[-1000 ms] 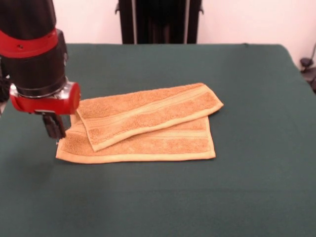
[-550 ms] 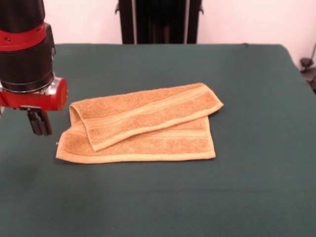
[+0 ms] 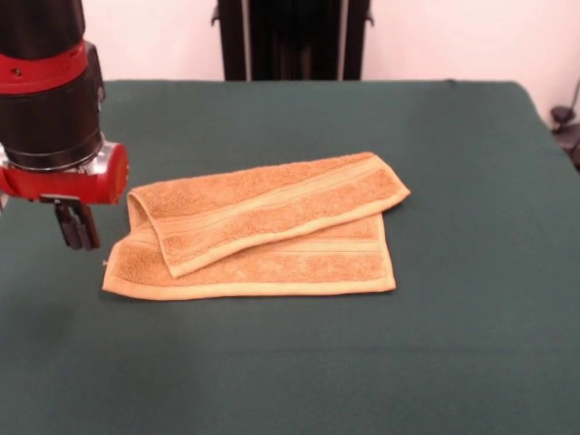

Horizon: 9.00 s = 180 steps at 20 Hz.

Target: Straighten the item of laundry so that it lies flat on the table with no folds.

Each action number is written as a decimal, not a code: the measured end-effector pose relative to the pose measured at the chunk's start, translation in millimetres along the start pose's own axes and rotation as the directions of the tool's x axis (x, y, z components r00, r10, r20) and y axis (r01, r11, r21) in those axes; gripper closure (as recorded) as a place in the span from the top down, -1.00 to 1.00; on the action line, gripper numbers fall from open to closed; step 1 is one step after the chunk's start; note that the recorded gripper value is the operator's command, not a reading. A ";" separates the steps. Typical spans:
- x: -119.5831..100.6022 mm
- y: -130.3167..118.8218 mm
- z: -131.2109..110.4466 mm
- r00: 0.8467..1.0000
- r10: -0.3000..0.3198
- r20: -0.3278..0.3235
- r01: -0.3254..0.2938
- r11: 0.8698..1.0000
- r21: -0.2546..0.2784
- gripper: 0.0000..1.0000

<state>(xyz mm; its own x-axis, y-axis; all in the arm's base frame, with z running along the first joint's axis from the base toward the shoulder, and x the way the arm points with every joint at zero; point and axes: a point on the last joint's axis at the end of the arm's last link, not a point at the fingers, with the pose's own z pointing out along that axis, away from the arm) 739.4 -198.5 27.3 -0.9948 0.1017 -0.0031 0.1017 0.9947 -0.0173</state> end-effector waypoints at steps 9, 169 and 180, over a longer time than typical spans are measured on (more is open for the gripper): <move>4.5 49.1 -7.4 0.994 -0.025 -0.106 0.017 0.997 -0.081 -1.00; 38.7 149.3 -12.7 0.954 0.220 0.204 -0.230 0.973 0.029 -1.00; 47.6 149.8 -11.8 0.964 0.174 0.199 -0.188 0.981 0.053 -1.00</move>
<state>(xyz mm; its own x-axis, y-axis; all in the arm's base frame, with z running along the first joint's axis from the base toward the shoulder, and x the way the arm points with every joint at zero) 707.2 -44.4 36.3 -0.9414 0.2680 -0.2047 0.2870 0.9554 -0.0693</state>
